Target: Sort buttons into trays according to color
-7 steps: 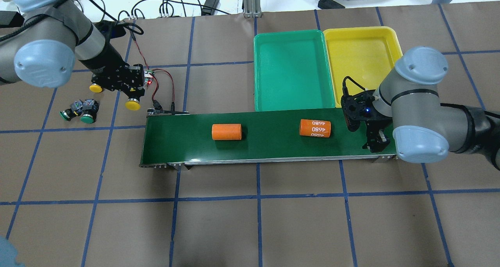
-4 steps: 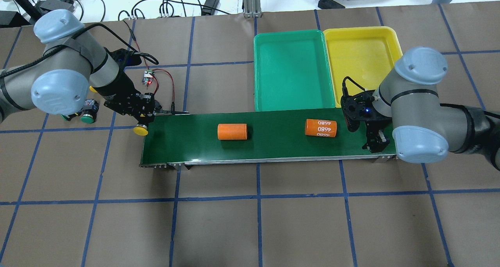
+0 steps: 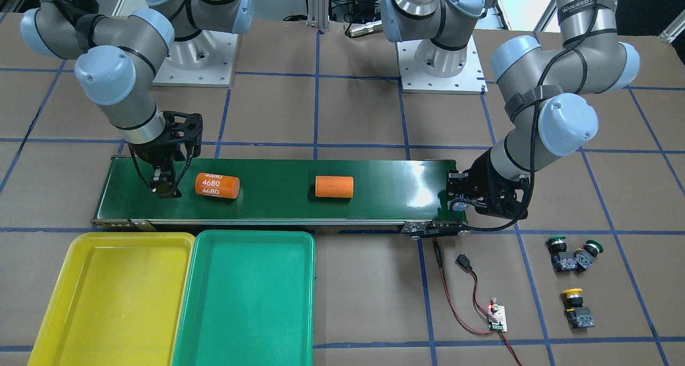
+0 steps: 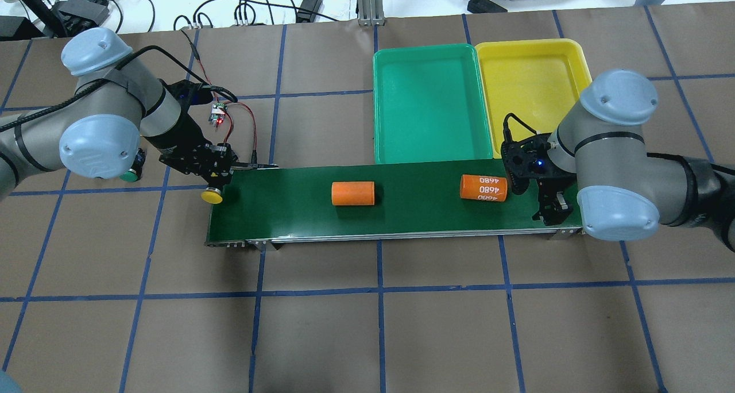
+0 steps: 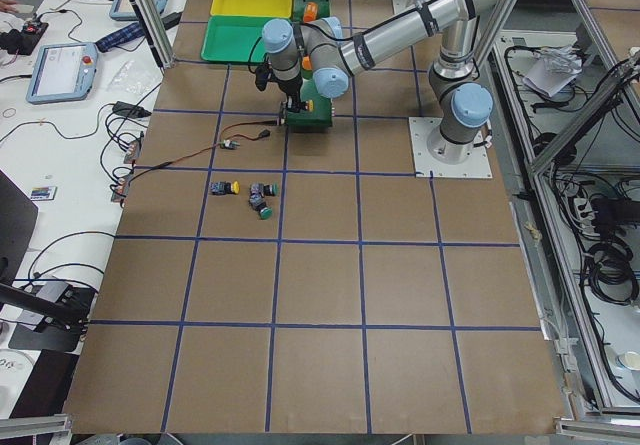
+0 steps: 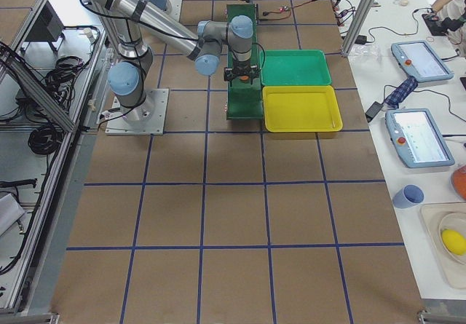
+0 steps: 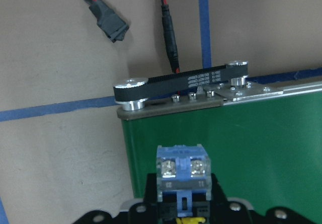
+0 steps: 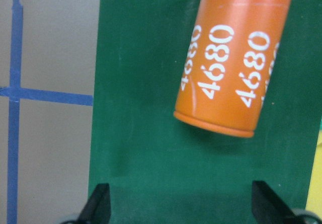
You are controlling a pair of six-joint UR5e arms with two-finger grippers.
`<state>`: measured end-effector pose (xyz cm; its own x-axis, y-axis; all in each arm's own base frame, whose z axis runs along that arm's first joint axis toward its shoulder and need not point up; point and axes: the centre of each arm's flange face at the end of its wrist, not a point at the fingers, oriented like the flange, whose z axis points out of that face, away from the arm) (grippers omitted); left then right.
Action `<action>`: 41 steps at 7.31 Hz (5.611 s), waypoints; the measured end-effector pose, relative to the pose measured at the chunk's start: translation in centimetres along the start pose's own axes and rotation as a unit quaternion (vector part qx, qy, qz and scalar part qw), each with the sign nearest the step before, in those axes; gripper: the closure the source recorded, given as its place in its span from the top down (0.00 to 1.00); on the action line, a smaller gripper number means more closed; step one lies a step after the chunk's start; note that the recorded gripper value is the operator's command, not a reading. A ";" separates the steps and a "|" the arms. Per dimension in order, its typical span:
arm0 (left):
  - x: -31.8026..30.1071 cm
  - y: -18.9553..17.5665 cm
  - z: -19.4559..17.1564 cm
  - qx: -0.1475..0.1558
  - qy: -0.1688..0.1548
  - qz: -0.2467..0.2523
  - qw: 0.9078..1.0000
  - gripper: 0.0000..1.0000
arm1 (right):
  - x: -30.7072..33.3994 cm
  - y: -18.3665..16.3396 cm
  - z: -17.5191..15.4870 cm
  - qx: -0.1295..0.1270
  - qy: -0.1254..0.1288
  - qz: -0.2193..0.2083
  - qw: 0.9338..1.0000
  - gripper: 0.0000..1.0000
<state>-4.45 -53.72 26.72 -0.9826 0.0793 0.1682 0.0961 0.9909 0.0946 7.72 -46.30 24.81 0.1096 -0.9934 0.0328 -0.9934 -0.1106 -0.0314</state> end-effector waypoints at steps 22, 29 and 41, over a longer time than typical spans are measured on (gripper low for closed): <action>-18.9 -2.4 -5.8 0.068 -0.099 -0.001 0.993 1.00 | -0.8 -0.2 0.9 0.004 -0.010 0.001 1.000 1.00; -20.3 -4.0 -3.6 0.083 -0.106 -0.003 0.991 1.00 | -0.9 -0.2 1.0 0.006 -0.012 0.001 1.000 1.00; -25.7 -13.8 2.8 0.147 -0.076 -0.001 0.986 1.00 | -0.8 -6.0 -0.4 0.029 0.029 -0.014 0.999 1.00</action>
<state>19.02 -69.10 18.37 -0.9974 0.0699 0.0175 0.0651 0.9783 -0.1969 13.54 -44.83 25.33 0.1328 -0.9869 0.0921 -0.9862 -0.1408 -0.0874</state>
